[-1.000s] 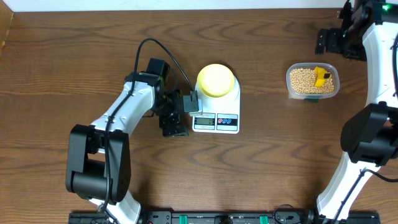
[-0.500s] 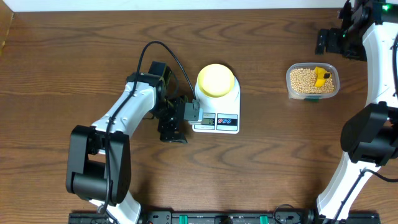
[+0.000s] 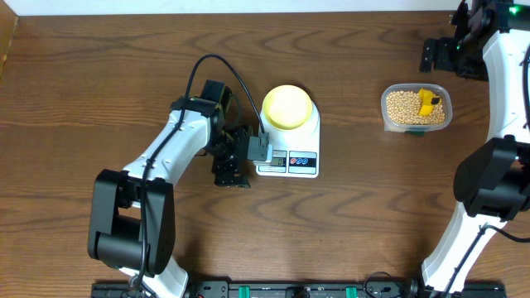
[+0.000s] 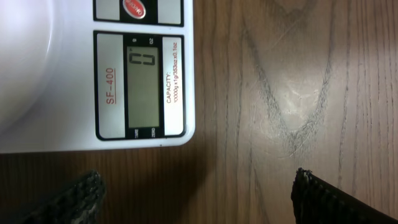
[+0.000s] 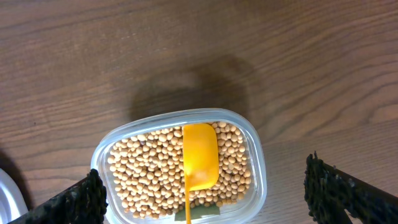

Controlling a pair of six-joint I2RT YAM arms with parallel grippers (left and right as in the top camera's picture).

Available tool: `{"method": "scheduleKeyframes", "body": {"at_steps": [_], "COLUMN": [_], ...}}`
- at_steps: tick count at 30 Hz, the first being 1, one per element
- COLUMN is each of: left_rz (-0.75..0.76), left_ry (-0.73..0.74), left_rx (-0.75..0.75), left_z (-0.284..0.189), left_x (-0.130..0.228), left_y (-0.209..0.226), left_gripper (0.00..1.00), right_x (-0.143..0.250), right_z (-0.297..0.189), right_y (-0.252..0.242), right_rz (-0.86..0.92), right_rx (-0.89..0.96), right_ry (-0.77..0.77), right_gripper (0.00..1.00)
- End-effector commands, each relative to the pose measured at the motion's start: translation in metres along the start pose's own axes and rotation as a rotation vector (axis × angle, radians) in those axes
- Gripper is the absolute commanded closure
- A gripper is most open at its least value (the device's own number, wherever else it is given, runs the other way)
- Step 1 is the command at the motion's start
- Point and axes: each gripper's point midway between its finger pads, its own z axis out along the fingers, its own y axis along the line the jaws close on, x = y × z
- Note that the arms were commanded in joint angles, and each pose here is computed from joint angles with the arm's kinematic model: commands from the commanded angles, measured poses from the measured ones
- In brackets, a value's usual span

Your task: Scoop item into bowl and weigh 50g on scale

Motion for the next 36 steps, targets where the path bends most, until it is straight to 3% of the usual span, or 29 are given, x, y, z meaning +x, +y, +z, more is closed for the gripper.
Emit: {"method": "scheduleKeyframes", "body": {"at_steps": [1, 9, 36], "left_rz": [0.0, -0.109, -0.104], "left_ry": [0.003, -0.036, 0.036], "left_rx": [-0.004, -0.064, -0.106], "left_z": [-0.003, -0.003, -0.004], "left_x": [0.0, -0.007, 0.005], "left_y": [-0.004, 0.012, 0.021], "left_gripper": [0.02, 0.02, 0.02], "right_x": [-0.004, -0.004, -0.004], "right_z": [-0.004, -0.004, -0.004], "right_y": [-0.004, -0.004, -0.004], "right_rz": [0.003, 0.003, 0.003], "right_rx": [0.012, 0.012, 0.012], "right_ry": [-0.015, -0.015, -0.015], "right_gripper": [0.01, 0.01, 0.01]}}
